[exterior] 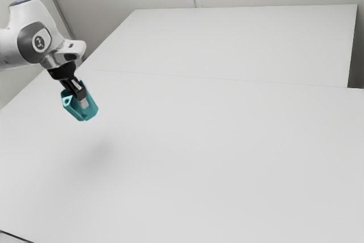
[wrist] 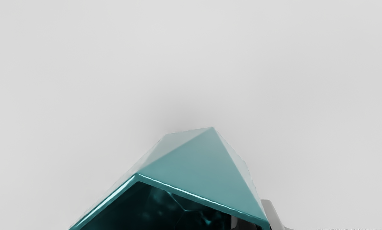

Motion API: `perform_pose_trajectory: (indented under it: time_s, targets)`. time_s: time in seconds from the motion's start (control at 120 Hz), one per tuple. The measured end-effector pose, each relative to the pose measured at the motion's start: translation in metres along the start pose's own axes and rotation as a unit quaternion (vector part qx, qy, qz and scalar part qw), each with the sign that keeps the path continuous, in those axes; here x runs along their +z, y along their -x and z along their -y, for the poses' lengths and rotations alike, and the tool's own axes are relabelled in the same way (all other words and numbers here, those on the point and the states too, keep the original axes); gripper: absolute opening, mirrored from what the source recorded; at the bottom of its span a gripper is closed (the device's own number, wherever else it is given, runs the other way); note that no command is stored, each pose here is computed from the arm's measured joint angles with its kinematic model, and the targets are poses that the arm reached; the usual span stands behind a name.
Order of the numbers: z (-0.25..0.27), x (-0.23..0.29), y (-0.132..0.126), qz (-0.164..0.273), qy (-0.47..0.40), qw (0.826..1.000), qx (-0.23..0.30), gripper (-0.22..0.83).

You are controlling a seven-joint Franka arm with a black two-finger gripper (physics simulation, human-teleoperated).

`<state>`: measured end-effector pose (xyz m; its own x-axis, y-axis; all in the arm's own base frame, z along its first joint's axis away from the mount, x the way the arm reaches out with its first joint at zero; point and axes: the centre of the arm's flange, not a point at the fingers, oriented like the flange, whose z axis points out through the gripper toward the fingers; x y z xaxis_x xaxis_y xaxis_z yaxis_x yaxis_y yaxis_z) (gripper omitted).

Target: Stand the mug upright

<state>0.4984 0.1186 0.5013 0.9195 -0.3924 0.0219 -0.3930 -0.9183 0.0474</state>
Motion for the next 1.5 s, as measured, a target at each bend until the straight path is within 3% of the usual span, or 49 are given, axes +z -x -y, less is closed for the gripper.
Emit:
perform_pose_trajectory:
  time_s: [0.35, 1.108, 1.4, 1.5]
  targets:
    - [-0.05, 0.056, 0.01, 0.036, -0.027, 0.994, -0.099, -0.17]
    - [-0.081, 0.151, -0.014, 0.023, -0.045, 0.965, -0.256, -0.17]
    - [-0.085, 0.138, -0.019, -0.003, -0.044, 0.958, -0.285, 0.1]
    - [-0.088, 0.121, -0.024, -0.022, -0.045, 0.956, -0.288, 0.24]
